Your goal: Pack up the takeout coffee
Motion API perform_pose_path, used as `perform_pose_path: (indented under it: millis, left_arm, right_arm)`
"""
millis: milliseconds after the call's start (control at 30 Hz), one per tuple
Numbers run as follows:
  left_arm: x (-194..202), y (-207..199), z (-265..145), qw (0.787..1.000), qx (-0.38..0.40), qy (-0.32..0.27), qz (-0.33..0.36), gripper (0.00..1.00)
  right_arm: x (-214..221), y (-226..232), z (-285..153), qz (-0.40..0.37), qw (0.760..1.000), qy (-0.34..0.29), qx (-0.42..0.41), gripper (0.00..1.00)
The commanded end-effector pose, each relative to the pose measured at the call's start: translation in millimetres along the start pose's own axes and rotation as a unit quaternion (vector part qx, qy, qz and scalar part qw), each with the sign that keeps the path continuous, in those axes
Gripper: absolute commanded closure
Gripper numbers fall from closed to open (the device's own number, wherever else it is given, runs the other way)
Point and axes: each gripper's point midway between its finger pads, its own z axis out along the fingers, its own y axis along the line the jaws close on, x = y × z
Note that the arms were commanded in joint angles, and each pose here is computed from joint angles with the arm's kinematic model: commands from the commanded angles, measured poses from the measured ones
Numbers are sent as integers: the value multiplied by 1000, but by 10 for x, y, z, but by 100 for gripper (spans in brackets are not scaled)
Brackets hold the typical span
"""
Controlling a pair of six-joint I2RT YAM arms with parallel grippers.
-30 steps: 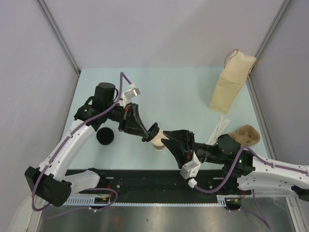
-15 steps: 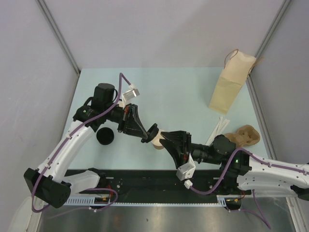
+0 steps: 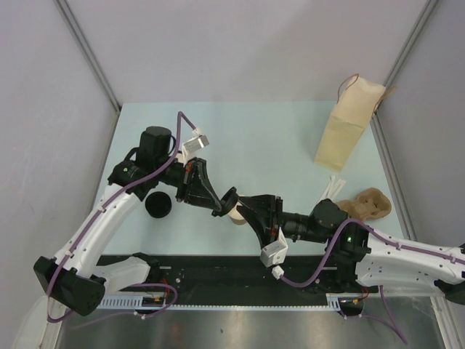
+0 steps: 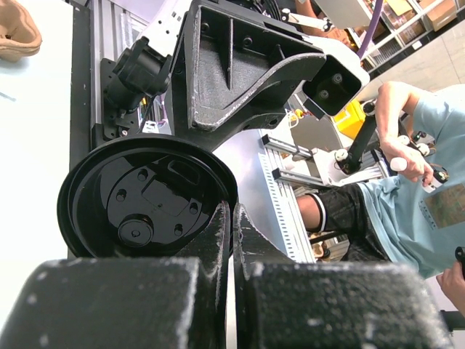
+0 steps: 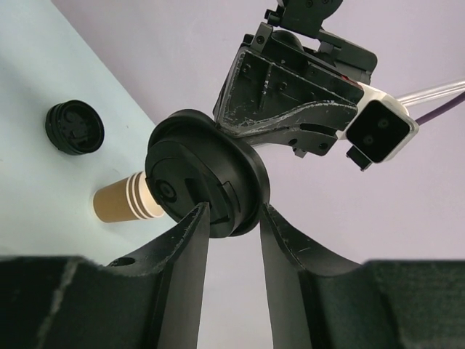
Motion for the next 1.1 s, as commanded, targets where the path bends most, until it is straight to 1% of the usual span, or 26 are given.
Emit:
perform_pose_path:
  millis: [0, 267, 433, 633, 733, 833, 867, 933, 1000, 1067]
  left_arm:
    - [101, -475, -54, 992, 124, 18, 25, 100]
    - [123, -476, -52, 992, 125, 18, 24, 100]
    - [132, -481, -51, 992, 125, 18, 25, 100]
    - [138, -493, -48, 991, 126, 19, 26, 100]
    - [143, -484, -45, 991, 128, 20, 24, 100]
    - [155, -479, -42, 991, 127, 21, 21, 100]
    - [157, -466, -42, 992, 125, 20, 20, 100]
    - [159, -456, -40, 992, 122, 20, 21, 100]
    - [157, -418, -28, 993, 111, 20, 22, 97]
    - [161, -378, -22, 995, 99, 20, 13, 81]
  right_arm:
    - [-67, -158, 31, -20, 999, -19, 31, 63]
    - [-54, -146, 76, -26, 999, -21, 31, 67]
    - [-48, -95, 95, -30, 999, -23, 21, 71]
    - [-49, -79, 116, -36, 999, -25, 18, 73]
    - [-47, -64, 124, -40, 999, -25, 15, 77]
    - [-73, -59, 125, -43, 999, -29, 14, 84]
    - [-73, -65, 122, -44, 999, -29, 15, 92]
    - [-83, -84, 119, -45, 998, -29, 18, 99]
    - [-89, -90, 113, -45, 998, -30, 18, 100]
    - [-89, -81, 97, -44, 998, -29, 16, 100]
